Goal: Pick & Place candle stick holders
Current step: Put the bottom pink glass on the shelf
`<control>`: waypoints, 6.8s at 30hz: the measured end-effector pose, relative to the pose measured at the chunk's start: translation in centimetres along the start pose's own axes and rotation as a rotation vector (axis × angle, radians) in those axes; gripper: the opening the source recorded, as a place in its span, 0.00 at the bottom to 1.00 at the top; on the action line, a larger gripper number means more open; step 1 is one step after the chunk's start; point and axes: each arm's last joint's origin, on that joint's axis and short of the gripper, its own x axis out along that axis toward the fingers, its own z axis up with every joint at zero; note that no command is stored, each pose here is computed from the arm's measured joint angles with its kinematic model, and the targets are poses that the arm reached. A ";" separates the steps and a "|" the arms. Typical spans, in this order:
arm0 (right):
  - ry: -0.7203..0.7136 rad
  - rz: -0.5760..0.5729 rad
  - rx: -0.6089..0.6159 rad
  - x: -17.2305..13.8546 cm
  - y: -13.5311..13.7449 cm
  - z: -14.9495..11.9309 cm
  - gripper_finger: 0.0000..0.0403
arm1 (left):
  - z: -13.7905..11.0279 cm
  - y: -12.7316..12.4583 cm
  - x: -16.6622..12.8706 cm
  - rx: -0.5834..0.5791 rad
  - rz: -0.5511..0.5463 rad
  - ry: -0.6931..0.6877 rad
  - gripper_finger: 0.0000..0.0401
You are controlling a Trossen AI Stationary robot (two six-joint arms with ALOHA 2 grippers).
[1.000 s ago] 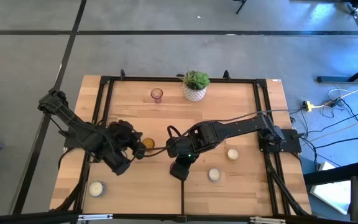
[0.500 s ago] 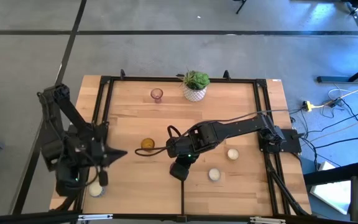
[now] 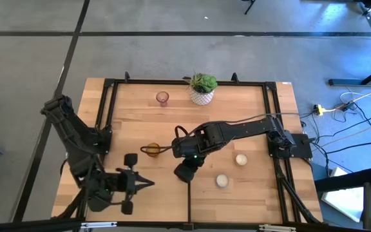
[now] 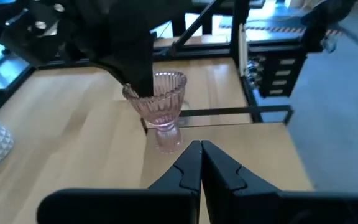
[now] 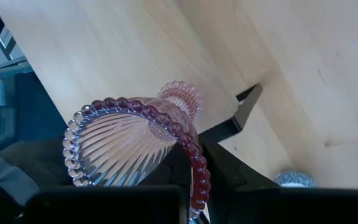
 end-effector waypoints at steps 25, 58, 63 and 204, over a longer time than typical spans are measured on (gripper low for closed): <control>0.046 0.025 0.087 1.6 0.1 0.7 0.06 | -0.5 1.1 2.3 0.237 -0.063 0.143 0.00; 0.020 0.035 0.035 0.0 0.0 0.7 0.09 | -1.0 1.7 2.4 0.195 -0.001 0.182 0.00; 0.022 0.037 0.031 -0.1 0.0 0.7 0.09 | -1.1 1.8 2.4 0.187 0.011 0.197 0.00; -0.135 0.053 -0.019 -1.1 -0.7 2.9 0.32 | -1.2 1.8 2.2 0.149 0.052 0.177 0.00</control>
